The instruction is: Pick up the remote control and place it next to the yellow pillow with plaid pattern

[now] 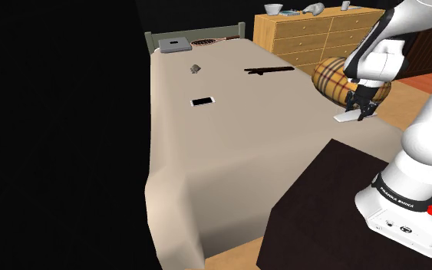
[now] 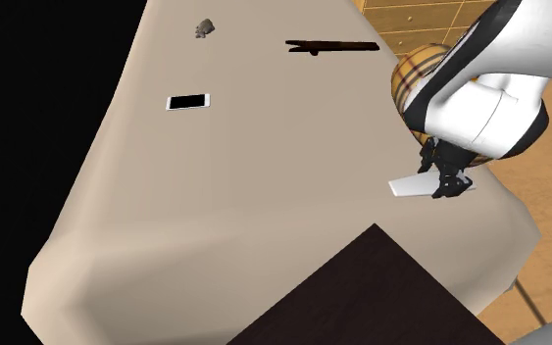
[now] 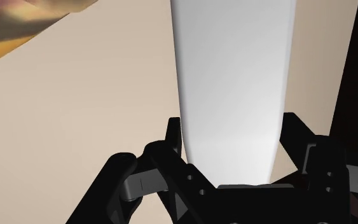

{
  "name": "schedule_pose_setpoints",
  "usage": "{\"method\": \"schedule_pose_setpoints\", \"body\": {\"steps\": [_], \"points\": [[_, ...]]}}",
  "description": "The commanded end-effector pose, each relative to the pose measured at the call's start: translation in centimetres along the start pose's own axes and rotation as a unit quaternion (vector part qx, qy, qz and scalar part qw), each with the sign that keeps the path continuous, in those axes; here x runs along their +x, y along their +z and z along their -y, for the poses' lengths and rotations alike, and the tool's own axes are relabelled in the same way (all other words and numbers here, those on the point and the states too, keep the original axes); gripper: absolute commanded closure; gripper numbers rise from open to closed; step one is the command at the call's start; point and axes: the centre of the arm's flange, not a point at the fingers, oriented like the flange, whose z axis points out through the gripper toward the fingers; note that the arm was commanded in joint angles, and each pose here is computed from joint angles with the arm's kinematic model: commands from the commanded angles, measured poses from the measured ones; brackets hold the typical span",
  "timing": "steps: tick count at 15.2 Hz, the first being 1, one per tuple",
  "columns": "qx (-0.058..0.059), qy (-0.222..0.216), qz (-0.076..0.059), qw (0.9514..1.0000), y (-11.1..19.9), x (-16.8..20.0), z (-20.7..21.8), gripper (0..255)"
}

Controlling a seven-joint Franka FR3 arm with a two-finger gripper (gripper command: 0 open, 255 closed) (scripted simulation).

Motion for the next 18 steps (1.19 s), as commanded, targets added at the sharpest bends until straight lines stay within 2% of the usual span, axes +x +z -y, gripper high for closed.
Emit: {"method": "schedule_pose_setpoints", "body": {"steps": [1,13,18], "points": [[0.0,0.0,0.0,1.0,1.1,0.0,0.0,255],[0.0,0.0,0.0,1.0,7.7,0.0,0.1,255],[0.0,0.0,0.0,1.0,7.7,0.0,0.1,255]]}}
